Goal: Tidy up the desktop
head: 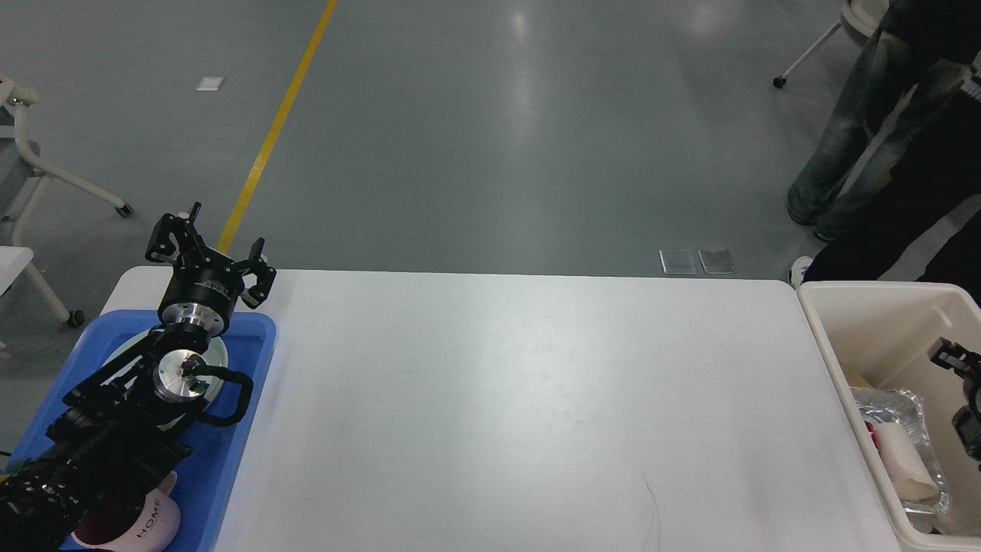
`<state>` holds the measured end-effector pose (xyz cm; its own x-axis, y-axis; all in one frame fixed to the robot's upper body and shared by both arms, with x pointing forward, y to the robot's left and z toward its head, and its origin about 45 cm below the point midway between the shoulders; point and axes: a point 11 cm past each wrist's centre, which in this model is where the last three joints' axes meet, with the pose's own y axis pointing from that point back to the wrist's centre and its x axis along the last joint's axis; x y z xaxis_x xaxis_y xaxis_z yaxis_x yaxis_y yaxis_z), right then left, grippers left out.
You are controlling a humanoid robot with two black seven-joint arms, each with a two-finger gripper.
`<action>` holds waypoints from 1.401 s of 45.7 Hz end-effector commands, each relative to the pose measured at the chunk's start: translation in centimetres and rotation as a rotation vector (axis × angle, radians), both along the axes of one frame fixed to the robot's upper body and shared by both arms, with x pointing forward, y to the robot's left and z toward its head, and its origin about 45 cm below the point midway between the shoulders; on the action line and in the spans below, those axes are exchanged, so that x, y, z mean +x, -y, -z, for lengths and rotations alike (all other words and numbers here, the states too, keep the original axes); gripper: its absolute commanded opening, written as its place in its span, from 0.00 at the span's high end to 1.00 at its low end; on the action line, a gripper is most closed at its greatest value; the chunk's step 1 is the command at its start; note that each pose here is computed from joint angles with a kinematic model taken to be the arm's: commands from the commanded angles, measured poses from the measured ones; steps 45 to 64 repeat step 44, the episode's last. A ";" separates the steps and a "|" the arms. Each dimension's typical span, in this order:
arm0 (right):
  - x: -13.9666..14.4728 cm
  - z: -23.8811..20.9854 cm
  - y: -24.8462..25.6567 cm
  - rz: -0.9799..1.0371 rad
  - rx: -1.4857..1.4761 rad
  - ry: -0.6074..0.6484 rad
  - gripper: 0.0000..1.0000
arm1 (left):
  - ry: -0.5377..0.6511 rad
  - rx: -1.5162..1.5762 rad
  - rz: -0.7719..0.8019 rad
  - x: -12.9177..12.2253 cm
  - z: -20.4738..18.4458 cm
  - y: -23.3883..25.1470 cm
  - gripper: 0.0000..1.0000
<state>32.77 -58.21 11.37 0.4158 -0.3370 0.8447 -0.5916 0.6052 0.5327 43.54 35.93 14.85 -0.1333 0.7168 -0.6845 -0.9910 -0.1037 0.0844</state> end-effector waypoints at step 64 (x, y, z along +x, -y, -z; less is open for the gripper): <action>9.8 -1.9 -23.4 0.157 1.557 1.003 0.00 | 0.000 0.000 0.000 0.0 0.0 0.0 0.04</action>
